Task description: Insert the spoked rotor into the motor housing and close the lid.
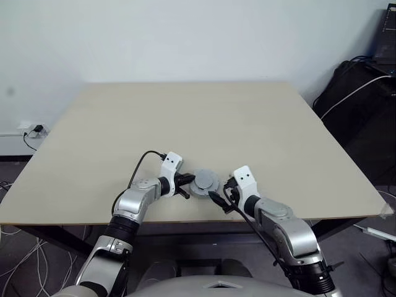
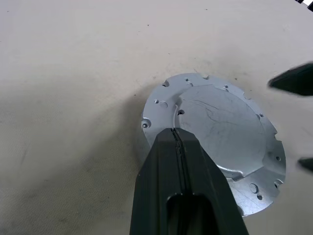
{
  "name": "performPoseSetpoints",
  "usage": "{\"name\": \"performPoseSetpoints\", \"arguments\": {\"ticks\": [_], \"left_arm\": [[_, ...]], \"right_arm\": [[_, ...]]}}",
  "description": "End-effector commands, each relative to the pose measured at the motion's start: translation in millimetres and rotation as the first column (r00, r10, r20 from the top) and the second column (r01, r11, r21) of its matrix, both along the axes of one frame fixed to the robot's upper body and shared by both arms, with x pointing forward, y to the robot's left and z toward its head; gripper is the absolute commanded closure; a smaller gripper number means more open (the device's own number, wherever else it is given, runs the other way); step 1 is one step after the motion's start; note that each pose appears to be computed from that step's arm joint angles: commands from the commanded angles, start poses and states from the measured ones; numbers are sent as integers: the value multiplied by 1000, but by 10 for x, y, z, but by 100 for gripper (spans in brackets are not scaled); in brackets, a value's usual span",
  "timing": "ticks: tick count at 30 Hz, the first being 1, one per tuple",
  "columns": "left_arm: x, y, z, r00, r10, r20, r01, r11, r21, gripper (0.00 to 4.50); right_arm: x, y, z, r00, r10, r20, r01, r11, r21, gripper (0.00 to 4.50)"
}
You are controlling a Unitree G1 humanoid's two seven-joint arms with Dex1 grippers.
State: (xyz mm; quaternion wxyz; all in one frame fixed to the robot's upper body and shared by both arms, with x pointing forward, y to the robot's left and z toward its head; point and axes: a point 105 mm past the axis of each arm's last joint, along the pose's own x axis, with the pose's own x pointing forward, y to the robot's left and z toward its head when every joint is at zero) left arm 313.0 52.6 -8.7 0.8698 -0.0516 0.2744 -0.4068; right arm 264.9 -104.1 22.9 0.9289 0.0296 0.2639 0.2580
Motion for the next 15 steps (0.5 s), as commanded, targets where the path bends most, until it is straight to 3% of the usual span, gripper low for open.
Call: {"name": "performPoseSetpoints", "arguments": {"ticks": [1,3,5,15], "left_arm": [[-61,-81,-20,999,-35,-18,35,999,-18,450],[-60,-84,-19,999,-37,-16,37,999,-18,450],[-59,-86,-16,999,-40,-15,39,999,-19,450],[-43,-54,-9,999,-34,-7,34,999,-15,450]], "right_arm": [[70,-25,203,996,-79,30,75,991,110,4],[56,25,198,995,-71,-66,86,962,259,4],[85,14,152,987,-96,-131,134,940,315,4],[249,123,-48,951,-136,-278,239,892,383,4]]}}
